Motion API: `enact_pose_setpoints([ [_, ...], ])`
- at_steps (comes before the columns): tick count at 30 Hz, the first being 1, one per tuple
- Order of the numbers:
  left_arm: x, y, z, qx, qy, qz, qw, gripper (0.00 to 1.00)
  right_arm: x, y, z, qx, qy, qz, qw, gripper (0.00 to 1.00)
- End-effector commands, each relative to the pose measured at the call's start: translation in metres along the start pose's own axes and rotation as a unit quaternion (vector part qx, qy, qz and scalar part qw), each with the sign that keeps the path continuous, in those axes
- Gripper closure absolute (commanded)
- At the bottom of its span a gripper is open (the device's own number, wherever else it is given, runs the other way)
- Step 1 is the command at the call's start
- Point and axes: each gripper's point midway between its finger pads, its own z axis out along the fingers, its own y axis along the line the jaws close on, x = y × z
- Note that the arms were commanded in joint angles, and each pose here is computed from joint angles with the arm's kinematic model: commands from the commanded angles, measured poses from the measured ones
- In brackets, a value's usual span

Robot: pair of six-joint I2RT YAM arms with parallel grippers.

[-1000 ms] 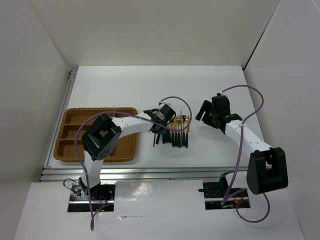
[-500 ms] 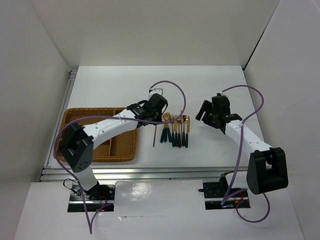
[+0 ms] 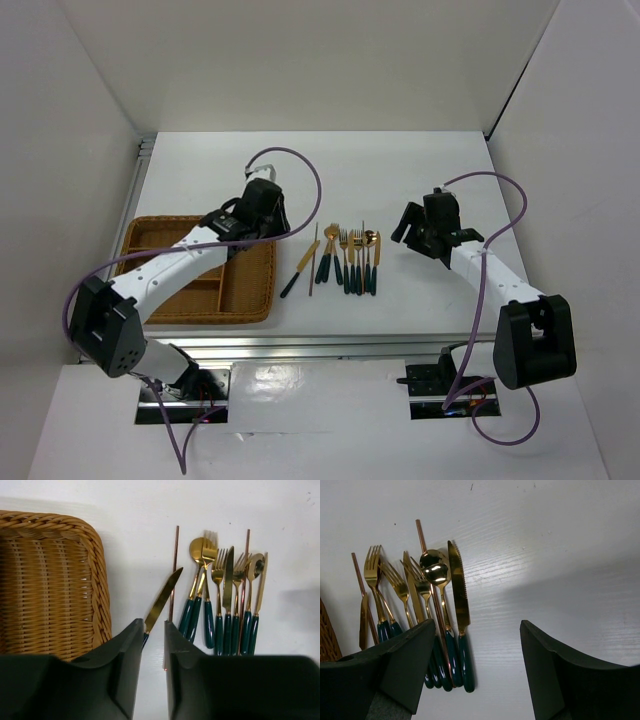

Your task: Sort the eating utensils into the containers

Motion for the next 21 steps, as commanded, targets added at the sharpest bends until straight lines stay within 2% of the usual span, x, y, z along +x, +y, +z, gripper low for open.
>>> enact_pose_setpoints([
  [1,-0.014,-0.017,-0.014,0.068,-0.025,0.017,0.997,0.57,-0.005,0.001,-0.001,-0.004,-0.014,0.000,1.000,0.24],
  [2,-0.007,-0.028,-0.015,0.103,-0.011,0.034,0.994,0.49,-0.005,0.001,-0.001,-0.004,-0.014,0.000,1.000,0.24],
  [5,0.008,-0.035,-0.012,0.131,0.007,0.075,0.989,0.44,-0.005,0.001,0.001,-0.004,-0.014,0.000,1.000,0.24],
  [10,0.056,-0.024,0.005,0.119,0.069,0.129,0.982,0.44,-0.005,0.001,0.001,-0.004,-0.014,0.000,1.000,0.24],
  [14,0.075,-0.023,0.009,0.109,0.084,0.163,0.977,0.44,-0.005,0.001,0.001,-0.004,-0.014,0.000,1.000,0.24],
  [21,0.099,-0.010,0.026,0.080,0.118,0.181,0.973,0.44,-0.003,0.001,0.003,-0.006,-0.008,0.000,1.000,0.24],
])
